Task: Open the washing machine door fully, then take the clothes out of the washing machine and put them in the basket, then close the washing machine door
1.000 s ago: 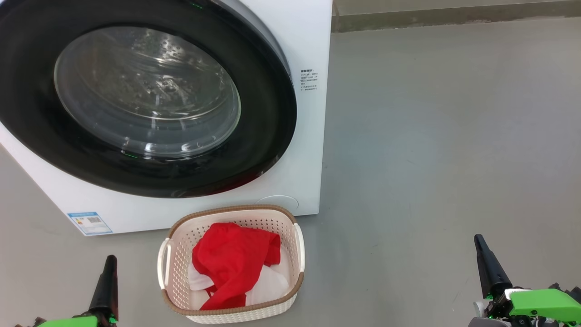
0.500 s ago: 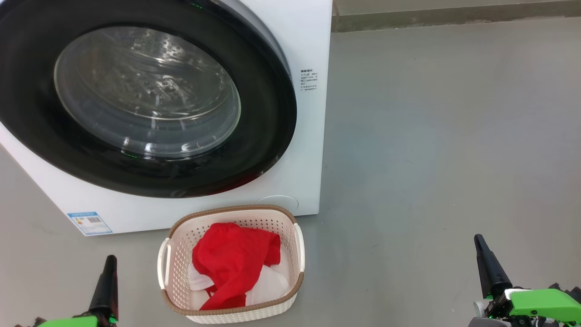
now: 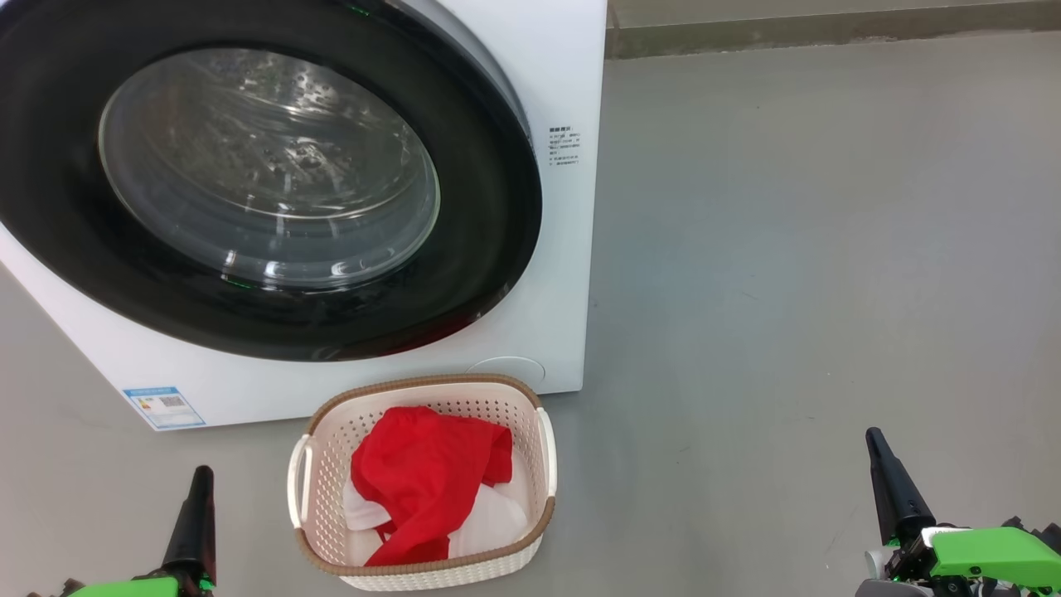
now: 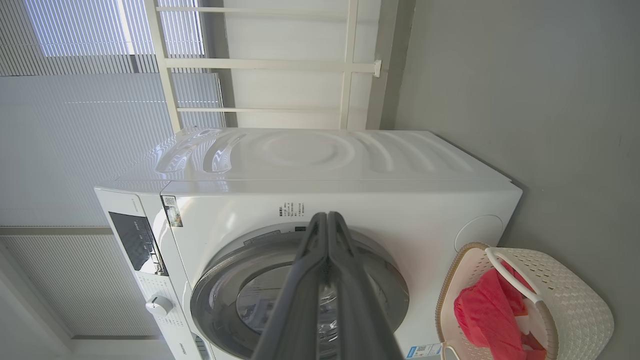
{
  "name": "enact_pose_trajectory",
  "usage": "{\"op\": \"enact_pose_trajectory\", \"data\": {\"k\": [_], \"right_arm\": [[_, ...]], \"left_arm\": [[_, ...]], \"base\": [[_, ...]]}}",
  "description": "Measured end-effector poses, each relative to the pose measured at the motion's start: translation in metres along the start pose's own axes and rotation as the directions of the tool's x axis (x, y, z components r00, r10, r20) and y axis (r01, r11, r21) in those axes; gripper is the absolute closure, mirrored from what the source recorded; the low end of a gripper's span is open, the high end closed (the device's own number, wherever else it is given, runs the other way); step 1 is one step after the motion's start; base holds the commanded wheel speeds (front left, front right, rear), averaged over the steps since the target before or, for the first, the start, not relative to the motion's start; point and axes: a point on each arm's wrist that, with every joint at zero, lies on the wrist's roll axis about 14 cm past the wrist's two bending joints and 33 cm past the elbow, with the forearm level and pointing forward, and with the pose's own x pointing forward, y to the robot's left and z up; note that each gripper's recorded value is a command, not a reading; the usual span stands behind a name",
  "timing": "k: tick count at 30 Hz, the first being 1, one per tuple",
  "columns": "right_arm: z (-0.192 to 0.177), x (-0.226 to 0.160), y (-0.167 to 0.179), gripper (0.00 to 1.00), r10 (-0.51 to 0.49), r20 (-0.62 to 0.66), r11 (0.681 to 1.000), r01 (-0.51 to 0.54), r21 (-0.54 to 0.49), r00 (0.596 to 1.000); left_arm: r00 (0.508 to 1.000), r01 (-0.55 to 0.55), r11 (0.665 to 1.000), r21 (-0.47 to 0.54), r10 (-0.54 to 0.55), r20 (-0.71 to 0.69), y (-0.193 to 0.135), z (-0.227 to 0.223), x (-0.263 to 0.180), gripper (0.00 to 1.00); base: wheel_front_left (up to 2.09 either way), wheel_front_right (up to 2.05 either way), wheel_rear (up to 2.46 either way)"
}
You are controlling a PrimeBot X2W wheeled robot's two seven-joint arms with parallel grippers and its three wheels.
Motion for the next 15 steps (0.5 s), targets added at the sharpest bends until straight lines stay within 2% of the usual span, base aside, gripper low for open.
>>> {"op": "enact_pose_trajectory", "data": {"k": [15], "right_arm": [[0.0, 0.0, 0.0, 1.0, 0.0, 0.0, 1.0, 0.0, 0.0, 1.0]], "left_arm": [[1.0, 0.0, 1.0, 0.0, 0.0, 0.0, 0.0, 0.0, 0.0, 1.0]], "base": [[0.0, 0.0, 0.0]]}}
